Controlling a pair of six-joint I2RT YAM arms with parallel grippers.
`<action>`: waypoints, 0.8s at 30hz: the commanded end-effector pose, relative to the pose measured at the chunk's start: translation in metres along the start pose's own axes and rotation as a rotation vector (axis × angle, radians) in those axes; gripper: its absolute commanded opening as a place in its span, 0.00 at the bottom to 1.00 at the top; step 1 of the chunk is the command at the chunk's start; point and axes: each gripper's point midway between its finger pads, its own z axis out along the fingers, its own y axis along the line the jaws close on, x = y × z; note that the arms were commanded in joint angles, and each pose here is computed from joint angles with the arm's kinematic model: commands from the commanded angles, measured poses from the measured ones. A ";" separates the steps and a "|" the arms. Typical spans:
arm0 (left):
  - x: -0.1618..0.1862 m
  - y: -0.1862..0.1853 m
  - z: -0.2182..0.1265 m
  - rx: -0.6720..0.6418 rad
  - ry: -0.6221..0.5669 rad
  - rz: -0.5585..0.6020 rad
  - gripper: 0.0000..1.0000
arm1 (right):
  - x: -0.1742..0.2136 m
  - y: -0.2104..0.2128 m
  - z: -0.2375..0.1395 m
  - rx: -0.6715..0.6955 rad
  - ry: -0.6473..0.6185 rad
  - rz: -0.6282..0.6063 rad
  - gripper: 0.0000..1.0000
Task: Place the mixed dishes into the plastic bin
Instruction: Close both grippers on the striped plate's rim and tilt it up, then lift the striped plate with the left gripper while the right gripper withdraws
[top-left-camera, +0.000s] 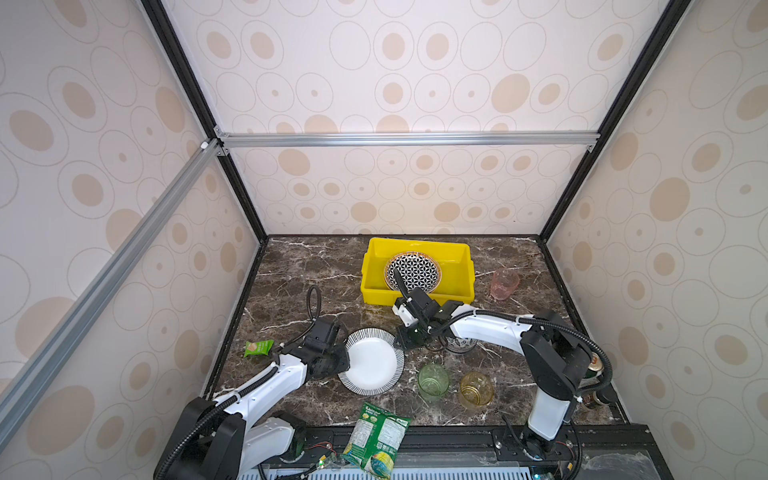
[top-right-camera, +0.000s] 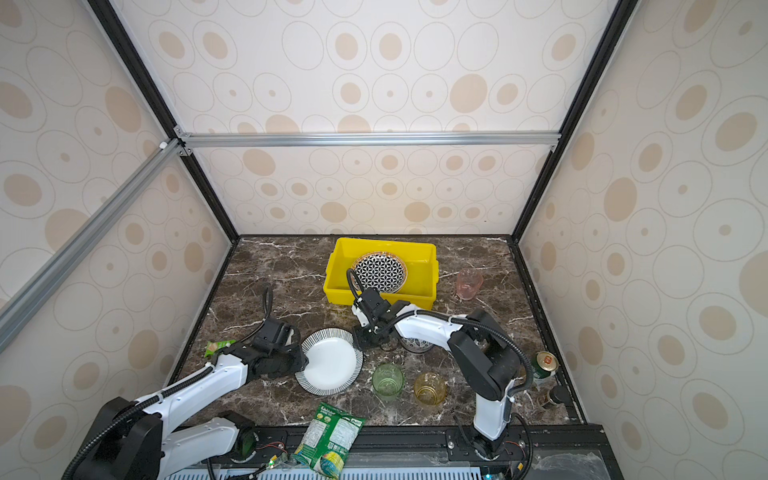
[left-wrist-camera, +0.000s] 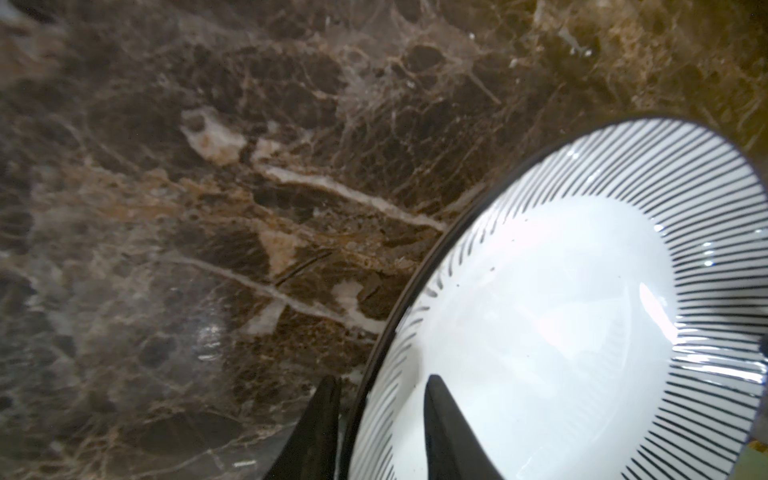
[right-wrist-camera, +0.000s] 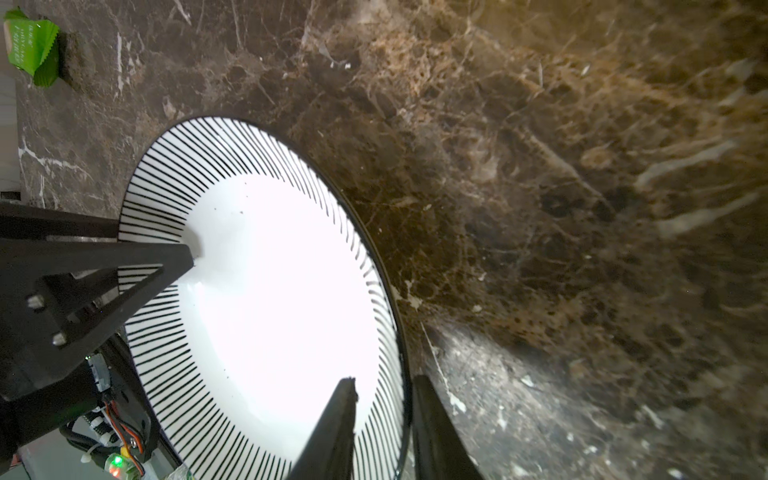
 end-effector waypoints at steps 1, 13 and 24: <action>-0.002 -0.003 0.000 0.005 -0.012 -0.002 0.28 | -0.004 0.012 -0.001 -0.020 -0.008 -0.020 0.27; -0.012 0.002 -0.005 -0.027 -0.063 0.001 0.00 | -0.016 0.011 -0.027 0.044 -0.063 -0.067 0.34; -0.036 -0.006 -0.029 -0.048 -0.138 0.043 0.00 | -0.029 0.018 -0.072 0.077 -0.175 -0.114 0.37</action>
